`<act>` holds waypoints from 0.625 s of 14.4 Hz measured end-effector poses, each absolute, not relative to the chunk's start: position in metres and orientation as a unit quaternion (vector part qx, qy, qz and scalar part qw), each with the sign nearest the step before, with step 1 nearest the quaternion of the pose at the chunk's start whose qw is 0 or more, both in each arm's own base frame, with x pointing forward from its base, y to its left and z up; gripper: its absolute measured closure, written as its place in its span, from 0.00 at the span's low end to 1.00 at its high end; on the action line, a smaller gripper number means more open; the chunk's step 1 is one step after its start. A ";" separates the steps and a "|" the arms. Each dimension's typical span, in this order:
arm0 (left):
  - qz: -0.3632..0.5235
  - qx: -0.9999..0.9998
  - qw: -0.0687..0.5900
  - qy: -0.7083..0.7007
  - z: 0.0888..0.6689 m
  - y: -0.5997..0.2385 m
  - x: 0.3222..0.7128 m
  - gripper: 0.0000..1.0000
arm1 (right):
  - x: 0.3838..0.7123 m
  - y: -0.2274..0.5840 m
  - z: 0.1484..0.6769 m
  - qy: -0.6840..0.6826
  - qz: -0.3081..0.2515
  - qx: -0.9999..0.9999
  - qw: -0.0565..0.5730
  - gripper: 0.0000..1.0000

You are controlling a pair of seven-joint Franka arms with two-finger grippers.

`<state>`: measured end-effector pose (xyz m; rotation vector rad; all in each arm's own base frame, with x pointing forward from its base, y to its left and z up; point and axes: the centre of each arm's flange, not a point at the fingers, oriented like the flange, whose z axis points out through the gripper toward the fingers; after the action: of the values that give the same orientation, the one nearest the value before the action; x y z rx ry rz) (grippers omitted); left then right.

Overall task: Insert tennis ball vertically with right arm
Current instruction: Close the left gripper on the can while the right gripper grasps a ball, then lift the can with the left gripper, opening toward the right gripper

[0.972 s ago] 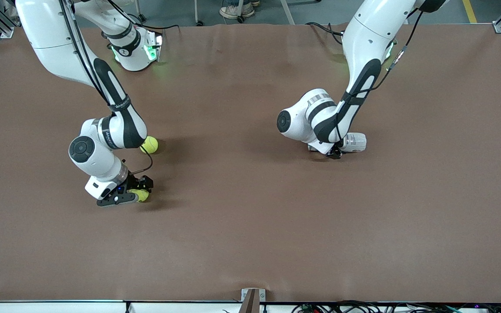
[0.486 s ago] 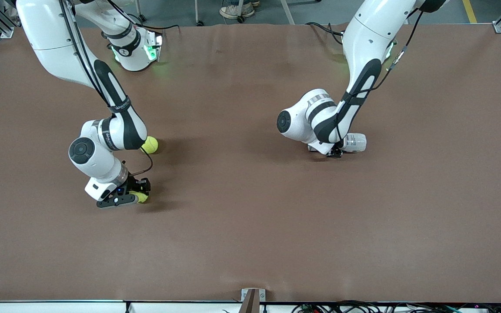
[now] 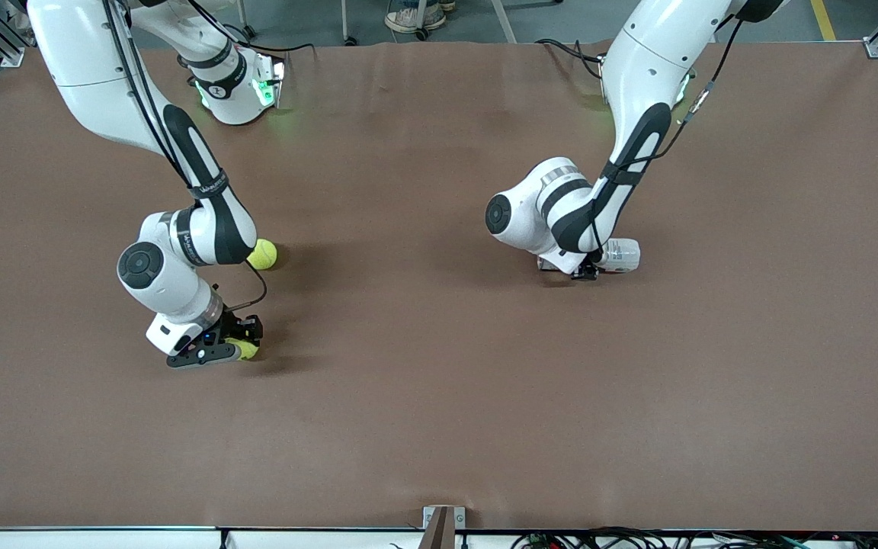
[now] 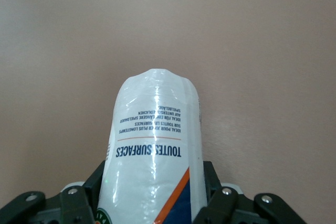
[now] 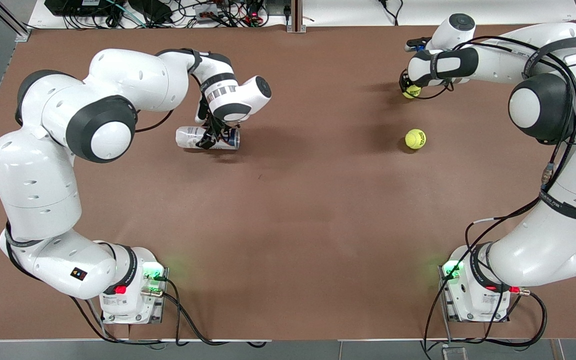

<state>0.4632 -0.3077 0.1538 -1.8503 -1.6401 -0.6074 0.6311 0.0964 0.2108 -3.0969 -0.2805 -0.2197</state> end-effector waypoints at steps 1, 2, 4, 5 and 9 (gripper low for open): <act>-0.225 -0.698 0.287 -0.616 0.156 -0.308 0.468 0.26 | 0.633 0.096 0.214 -0.090 -0.067 -0.994 0.012 0.36; -0.220 -0.702 0.283 -0.616 0.159 -0.307 0.473 0.26 | 0.636 0.096 0.218 -0.090 -0.061 -0.994 0.013 0.36; -0.203 -0.711 0.274 -0.615 0.166 -0.307 0.481 0.26 | 0.643 0.098 0.230 -0.091 -0.048 -0.995 0.014 0.36; -0.194 -0.717 0.266 -0.615 0.171 -0.308 0.485 0.26 | 0.646 0.099 0.237 -0.091 -0.041 -0.995 0.015 0.36; -0.128 -0.747 0.222 -0.613 0.221 -0.307 0.504 0.26 | 0.659 0.101 0.270 -0.093 -0.016 -0.995 0.018 0.36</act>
<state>0.5043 -0.3067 0.2212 -2.0646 -1.6944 -0.3529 0.6586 0.1014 0.2698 -3.0914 -0.2902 -0.0504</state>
